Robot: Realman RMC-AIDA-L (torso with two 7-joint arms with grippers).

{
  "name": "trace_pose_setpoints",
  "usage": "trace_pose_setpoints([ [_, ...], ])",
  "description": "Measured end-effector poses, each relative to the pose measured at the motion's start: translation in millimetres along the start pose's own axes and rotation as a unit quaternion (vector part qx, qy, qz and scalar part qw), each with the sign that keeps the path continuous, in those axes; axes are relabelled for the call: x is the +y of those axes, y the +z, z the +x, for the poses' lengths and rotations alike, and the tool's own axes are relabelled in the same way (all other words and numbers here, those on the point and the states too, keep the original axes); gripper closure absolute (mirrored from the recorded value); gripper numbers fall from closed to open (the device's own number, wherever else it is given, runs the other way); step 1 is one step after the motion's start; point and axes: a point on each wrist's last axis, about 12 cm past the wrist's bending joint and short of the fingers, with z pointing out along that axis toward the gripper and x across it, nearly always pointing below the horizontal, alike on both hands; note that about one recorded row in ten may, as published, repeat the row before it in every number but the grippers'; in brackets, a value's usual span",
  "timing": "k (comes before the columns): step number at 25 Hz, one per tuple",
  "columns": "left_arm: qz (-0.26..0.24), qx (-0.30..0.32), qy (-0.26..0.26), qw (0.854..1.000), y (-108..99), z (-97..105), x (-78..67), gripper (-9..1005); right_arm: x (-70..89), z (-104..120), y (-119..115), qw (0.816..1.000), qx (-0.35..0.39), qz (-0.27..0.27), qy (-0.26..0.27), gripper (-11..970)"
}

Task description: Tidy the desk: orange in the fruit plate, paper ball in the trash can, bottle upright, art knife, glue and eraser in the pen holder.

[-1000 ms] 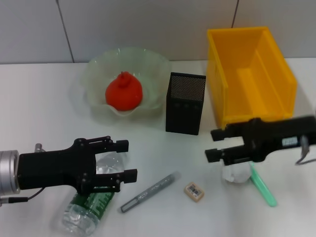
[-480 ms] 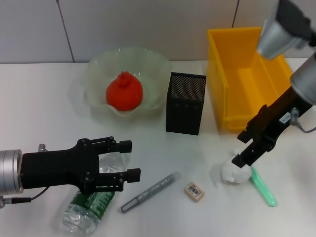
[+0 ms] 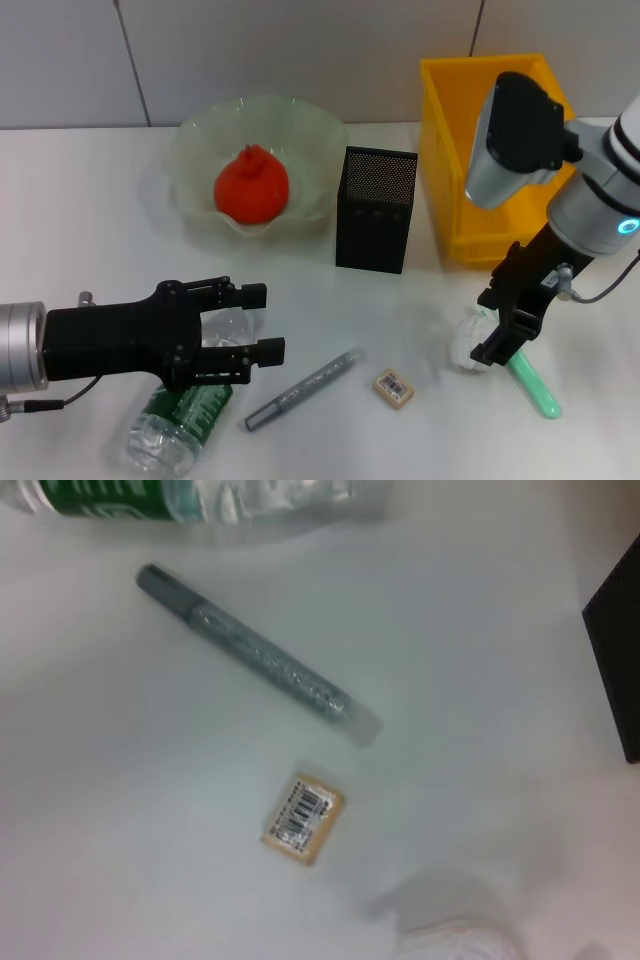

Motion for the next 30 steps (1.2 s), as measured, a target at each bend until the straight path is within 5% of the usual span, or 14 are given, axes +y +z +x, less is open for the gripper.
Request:
trace_pose_setpoints([
  [18, -0.004, 0.000, -0.005, 1.000, 0.0, -0.6, 1.2, 208, 2.3, 2.3, 33.9, 0.999, 0.023, 0.015, -0.025, 286],
  [30, -0.011, 0.004, -0.002, 1.000, 0.3, -0.8, 3.4, 207, 4.8, -3.7, 21.7, 1.000, -0.005, 0.004, -0.023, 354],
])
